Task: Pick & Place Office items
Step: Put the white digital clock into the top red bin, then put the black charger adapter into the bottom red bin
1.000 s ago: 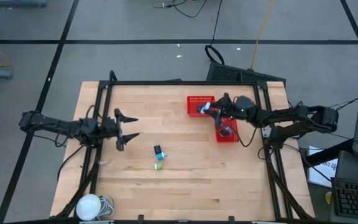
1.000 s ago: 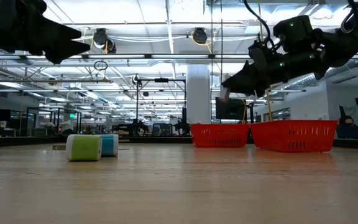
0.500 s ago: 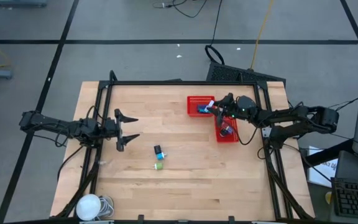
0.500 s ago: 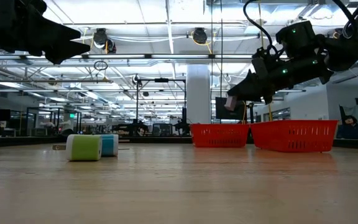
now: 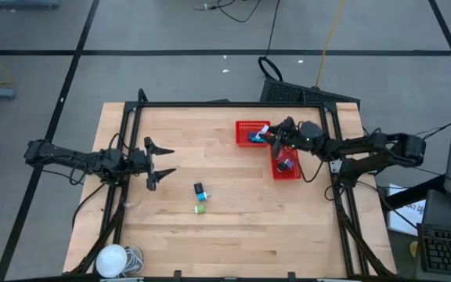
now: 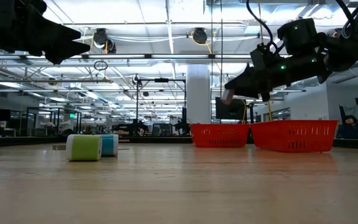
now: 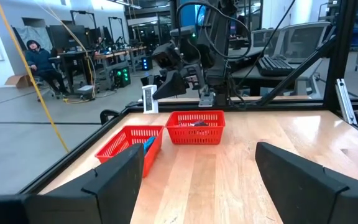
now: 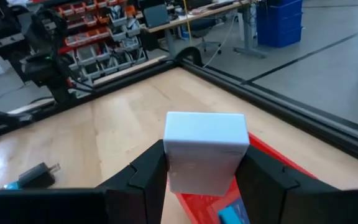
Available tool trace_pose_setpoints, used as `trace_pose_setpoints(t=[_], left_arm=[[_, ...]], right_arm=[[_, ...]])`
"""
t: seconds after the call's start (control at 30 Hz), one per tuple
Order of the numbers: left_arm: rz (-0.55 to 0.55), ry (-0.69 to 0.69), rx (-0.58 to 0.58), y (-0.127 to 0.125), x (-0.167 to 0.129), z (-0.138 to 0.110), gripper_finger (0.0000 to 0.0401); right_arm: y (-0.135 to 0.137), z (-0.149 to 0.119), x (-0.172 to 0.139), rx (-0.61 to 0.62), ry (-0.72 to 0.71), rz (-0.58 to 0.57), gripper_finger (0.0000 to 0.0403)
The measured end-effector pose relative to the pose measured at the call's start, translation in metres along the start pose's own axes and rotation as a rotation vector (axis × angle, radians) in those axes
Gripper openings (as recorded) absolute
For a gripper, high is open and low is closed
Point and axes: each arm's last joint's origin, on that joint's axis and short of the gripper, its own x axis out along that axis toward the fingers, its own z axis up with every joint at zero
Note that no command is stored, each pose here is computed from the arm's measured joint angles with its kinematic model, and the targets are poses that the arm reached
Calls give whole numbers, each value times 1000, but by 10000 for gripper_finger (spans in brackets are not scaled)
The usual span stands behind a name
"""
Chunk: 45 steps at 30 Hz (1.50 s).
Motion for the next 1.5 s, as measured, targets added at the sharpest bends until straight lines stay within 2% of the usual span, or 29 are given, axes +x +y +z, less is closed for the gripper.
trace_pose_setpoints(t=[0.23, 0.43, 0.6, 0.8, 1.1, 1.37, 1.5], left_arm=[[0, 0, 0, 0, 0, 0, 318], [0, 0, 0, 0, 0, 0, 328], [0, 0, 0, 0, 0, 0, 321], [0, 0, 0, 0, 0, 0, 309], [0, 0, 0, 0, 0, 0, 315], [0, 0, 0, 0, 0, 0, 330], [0, 0, 0, 0, 0, 0, 329]], right_arm=[[1, 3, 22, 55, 96, -23, 148], [0, 15, 50, 3, 180, -102, 148], [-4, 7, 69, -2, 237, -161, 148], [-8, -9, 78, 24, 295, -182, 148], [-9, -12, 79, -8, 307, -179, 150], [-9, -12, 79, -9, 308, -172, 220], [-9, -12, 79, -9, 308, -170, 240]])
